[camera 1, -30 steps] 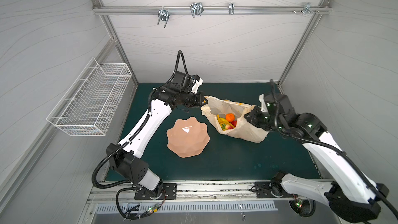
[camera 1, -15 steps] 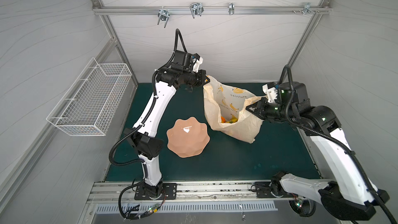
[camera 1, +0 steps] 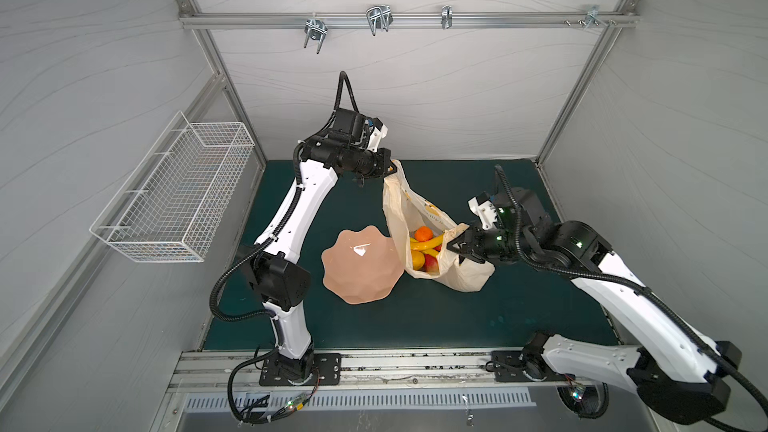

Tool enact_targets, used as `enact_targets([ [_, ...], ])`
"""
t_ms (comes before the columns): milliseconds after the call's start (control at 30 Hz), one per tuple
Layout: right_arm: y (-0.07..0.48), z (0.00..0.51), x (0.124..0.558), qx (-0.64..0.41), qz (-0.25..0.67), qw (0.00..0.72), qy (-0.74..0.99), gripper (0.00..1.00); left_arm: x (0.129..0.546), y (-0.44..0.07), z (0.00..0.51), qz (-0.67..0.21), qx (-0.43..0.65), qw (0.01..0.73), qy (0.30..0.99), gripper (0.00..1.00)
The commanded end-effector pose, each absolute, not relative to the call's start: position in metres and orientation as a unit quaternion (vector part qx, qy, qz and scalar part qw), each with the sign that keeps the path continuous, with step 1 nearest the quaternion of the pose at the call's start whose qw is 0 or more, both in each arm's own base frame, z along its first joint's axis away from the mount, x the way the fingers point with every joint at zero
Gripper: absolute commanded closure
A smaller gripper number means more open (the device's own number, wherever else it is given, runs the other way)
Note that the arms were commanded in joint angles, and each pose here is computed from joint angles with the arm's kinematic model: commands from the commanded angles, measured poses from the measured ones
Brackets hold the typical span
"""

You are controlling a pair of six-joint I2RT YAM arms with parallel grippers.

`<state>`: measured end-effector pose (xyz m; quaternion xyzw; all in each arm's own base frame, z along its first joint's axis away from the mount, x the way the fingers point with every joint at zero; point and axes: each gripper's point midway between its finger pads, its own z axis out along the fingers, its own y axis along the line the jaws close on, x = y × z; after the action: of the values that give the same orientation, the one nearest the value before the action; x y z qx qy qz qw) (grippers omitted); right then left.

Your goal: Place the fruits into the plastic bag

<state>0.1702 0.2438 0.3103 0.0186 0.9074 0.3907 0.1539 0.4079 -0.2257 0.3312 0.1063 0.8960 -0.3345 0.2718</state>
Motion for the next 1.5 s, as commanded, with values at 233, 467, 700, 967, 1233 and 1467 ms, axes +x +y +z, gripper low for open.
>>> enact_targets([
  [233,0.224,0.344,0.174,0.016,0.379,0.192,0.905,0.35,0.372,-0.218,0.404,-0.389,0.145,0.357,0.837,0.26],
  [467,0.207,0.371,0.164,-0.027,0.383,0.212,0.899,0.01,0.349,-0.185,0.390,-0.351,0.106,0.367,0.855,0.17],
  [700,0.181,0.393,0.155,-0.038,0.403,0.219,0.888,0.01,0.345,-0.134,0.392,-0.305,0.015,0.402,0.863,0.00],
  [967,0.159,0.413,0.160,-0.066,0.370,0.255,0.891,0.01,0.355,-0.090,0.390,-0.257,-0.063,0.422,0.867,0.00],
  [1233,0.119,0.386,0.240,0.032,0.350,0.287,0.891,0.01,0.366,-0.041,0.351,-0.180,-0.100,0.435,0.877,0.00],
  [1467,0.033,0.329,0.318,0.120,0.205,0.324,0.916,0.01,0.377,-0.006,0.316,-0.138,-0.124,0.443,0.877,0.00],
])
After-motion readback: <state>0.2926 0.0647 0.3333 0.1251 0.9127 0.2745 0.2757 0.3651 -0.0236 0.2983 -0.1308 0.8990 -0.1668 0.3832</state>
